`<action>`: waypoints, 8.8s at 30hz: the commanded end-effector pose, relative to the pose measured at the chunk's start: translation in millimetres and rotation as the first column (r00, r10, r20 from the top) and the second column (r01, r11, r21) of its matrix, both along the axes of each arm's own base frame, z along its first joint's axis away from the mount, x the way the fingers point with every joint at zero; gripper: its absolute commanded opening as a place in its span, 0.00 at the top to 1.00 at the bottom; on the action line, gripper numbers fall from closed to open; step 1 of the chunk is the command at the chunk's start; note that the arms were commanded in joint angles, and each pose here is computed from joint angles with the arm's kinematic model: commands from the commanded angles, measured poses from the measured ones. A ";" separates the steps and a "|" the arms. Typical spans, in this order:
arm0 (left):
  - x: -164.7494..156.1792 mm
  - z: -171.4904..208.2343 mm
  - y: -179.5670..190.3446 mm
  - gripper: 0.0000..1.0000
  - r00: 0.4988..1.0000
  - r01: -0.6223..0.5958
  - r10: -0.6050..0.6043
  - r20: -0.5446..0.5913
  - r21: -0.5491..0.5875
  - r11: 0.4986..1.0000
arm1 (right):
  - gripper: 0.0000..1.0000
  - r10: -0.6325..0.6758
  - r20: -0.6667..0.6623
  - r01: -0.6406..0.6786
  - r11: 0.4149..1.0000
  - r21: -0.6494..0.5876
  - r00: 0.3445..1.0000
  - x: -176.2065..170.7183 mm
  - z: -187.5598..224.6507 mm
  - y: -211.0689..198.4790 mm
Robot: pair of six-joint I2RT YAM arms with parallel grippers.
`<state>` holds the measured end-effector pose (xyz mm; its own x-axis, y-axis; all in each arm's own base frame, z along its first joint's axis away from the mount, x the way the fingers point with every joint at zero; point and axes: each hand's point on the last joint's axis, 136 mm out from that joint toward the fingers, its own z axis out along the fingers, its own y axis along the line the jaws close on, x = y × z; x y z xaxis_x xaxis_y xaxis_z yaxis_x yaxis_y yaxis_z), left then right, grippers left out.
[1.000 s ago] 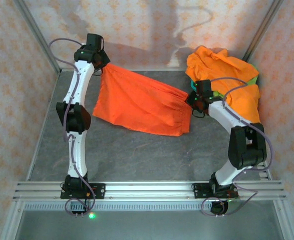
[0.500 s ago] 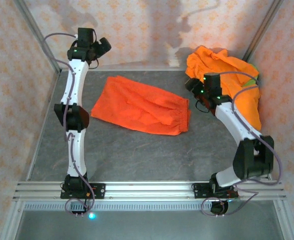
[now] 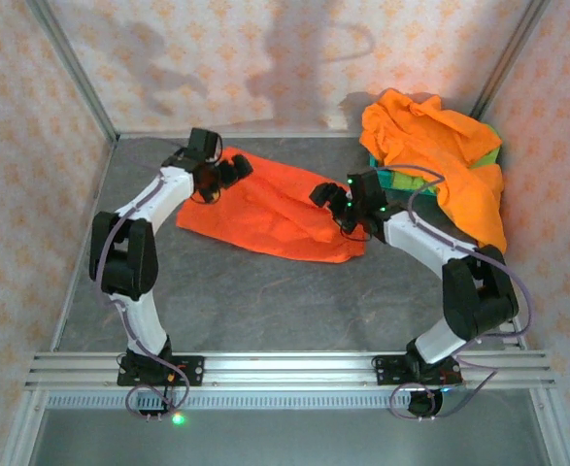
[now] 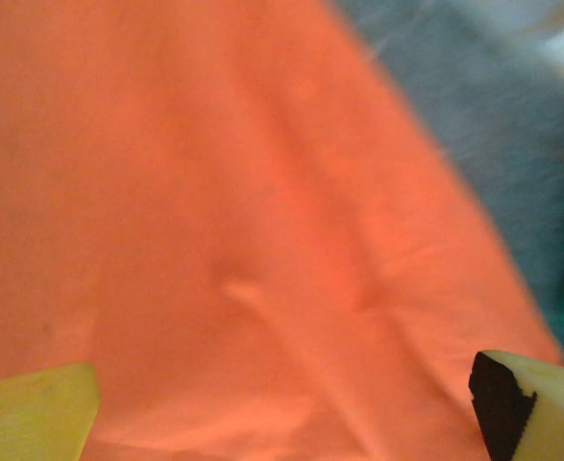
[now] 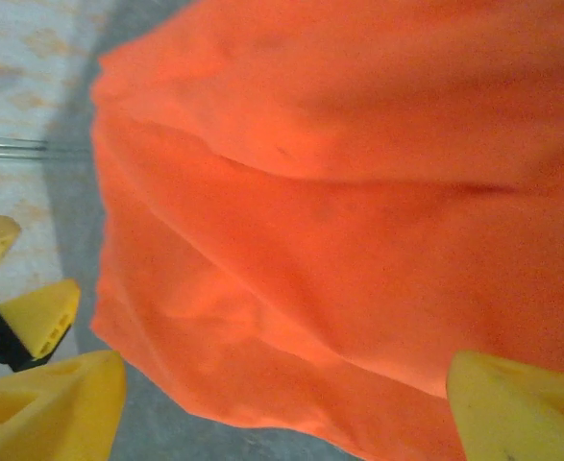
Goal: Fold and stack the shorts
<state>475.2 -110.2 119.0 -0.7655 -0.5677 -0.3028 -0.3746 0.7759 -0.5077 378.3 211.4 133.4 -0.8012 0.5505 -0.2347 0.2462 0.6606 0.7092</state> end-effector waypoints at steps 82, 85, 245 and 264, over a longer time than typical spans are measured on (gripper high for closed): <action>-134.6 -128.0 28.6 0.04 0.997 0.038 -0.031 -0.072 0.088 0.995 | 0.92 -0.112 -0.175 -0.040 0.725 -0.687 0.978 64.0 -55.5 -148.9; -129.0 -114.4 24.5 0.03 0.999 0.036 -0.034 -0.031 0.058 0.998 | 0.82 -0.103 -0.208 -0.065 0.739 -0.670 0.973 61.3 -68.1 -144.4; -117.7 -73.9 -69.9 1.00 0.930 0.367 -0.367 -0.011 0.007 0.930 | 1.00 0.186 -0.246 -0.283 0.206 -0.937 0.951 -20.6 111.6 -181.8; -152.2 -95.8 -189.5 1.00 0.855 0.517 -0.519 -0.010 -0.071 0.853 | 1.00 0.115 -0.252 -0.259 0.045 -0.965 0.961 -27.6 165.6 -198.1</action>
